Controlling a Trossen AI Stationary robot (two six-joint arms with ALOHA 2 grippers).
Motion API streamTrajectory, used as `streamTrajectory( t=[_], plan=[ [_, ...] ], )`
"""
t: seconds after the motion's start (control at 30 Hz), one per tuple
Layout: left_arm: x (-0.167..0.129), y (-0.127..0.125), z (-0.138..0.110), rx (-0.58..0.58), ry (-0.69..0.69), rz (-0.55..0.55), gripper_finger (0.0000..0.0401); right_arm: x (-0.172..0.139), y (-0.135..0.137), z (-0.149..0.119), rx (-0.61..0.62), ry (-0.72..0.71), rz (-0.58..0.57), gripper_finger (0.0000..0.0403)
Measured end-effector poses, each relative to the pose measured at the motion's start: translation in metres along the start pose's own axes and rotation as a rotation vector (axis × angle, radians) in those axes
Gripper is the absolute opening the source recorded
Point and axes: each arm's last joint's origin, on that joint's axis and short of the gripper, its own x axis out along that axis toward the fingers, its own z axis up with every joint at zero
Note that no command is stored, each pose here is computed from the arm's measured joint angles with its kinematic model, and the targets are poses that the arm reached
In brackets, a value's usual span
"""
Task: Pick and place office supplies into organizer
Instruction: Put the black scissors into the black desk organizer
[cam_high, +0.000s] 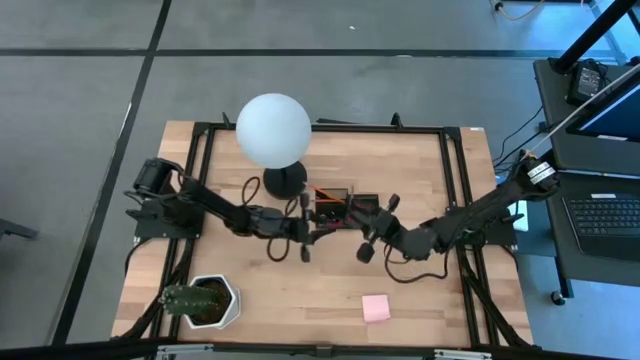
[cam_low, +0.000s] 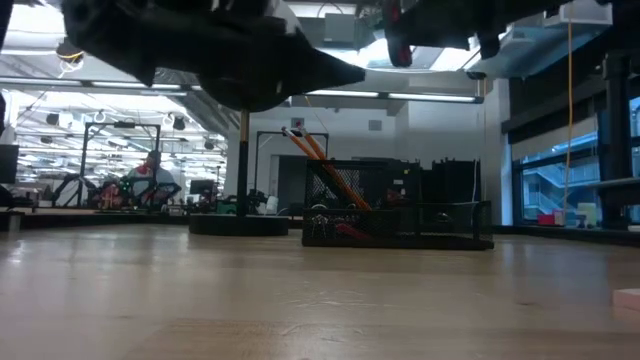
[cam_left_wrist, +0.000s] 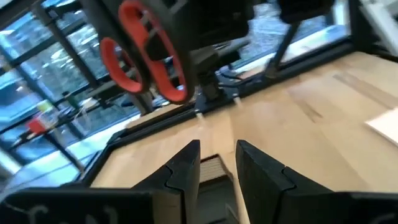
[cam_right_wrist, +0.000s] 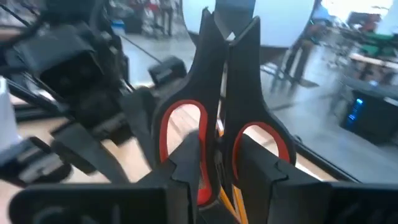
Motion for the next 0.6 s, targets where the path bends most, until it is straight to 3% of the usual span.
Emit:
streamTrajectory(
  t=[0.23,0.6],
  plan=[
    [0.013,0.004,0.009,-0.022,-0.011,0.054,0.0101,0.004,-0.011,-0.009,0.041,-0.051,0.055,0.0080],
    [0.017,0.008,0.014,-0.045,0.008,0.143,0.0169,0.015,-0.010,-0.005,-0.025,-0.065,0.023,0.0080]
  ],
)
